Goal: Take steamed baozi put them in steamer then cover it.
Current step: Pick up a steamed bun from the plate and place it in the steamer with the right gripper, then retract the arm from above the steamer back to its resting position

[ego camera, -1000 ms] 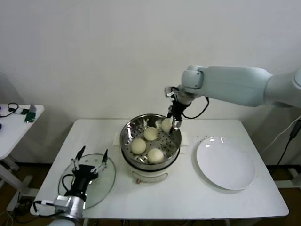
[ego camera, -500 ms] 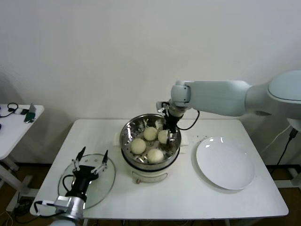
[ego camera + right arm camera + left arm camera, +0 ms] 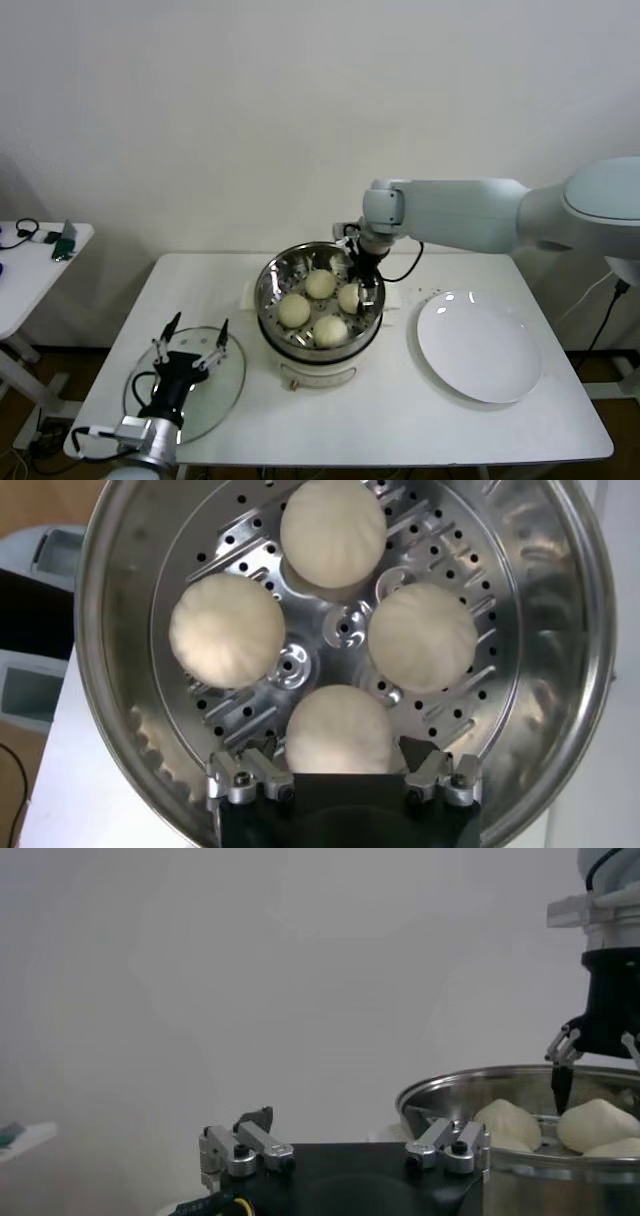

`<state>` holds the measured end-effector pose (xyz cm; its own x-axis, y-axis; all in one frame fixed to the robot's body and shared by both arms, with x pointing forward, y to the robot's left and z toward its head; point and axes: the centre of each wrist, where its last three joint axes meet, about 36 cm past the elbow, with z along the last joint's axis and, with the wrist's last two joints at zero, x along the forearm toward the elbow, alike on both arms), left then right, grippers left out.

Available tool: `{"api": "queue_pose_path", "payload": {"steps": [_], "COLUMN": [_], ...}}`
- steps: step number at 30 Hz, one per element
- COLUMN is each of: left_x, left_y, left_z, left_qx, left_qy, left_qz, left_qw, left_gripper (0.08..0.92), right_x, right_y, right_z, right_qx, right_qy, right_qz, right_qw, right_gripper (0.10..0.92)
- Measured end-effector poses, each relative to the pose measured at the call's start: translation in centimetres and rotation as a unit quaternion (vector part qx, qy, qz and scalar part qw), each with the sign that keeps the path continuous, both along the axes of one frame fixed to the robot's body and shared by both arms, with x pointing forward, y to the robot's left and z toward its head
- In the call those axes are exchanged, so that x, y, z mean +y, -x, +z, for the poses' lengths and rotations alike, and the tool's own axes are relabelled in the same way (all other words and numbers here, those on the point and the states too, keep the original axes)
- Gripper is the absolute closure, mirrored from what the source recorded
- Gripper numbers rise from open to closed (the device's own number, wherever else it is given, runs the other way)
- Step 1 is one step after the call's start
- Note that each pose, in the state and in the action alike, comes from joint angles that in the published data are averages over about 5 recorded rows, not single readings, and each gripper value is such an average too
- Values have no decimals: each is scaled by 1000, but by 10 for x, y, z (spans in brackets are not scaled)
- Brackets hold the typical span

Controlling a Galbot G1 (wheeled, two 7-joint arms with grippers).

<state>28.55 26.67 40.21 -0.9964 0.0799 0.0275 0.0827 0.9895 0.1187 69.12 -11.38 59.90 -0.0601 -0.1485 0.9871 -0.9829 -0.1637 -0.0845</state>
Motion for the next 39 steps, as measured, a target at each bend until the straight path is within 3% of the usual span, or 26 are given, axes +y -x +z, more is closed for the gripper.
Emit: {"api": "queue_pose_path", "payload": {"steps": [12,23,30,39], "left_x": [2,-2,-5,-8], "left_y": [-1,-8,-10,-15], "left_z": [-1,-4,-8,-9], "left_qx": [-1,-6,-9,-19], "left_qy": [-3,-18,-31,-74], "left_qz": [3,5,4,2], "left_qw": [1000,1000,999,997], "left_gripper": [177,177,177,177], "right_x": [-24,-96,-146,-190], "right_y": [0,23,53,95], "right_z": [41,52,25,-24], "right_qx": [-14,-91,-151,-219], "right_qy": [-48,-181,-288,-419], "right_qz": [-11,-29,-65,-133], "right_qw": [999,979,943,871], "right_gripper": [200,200,200,200]}}
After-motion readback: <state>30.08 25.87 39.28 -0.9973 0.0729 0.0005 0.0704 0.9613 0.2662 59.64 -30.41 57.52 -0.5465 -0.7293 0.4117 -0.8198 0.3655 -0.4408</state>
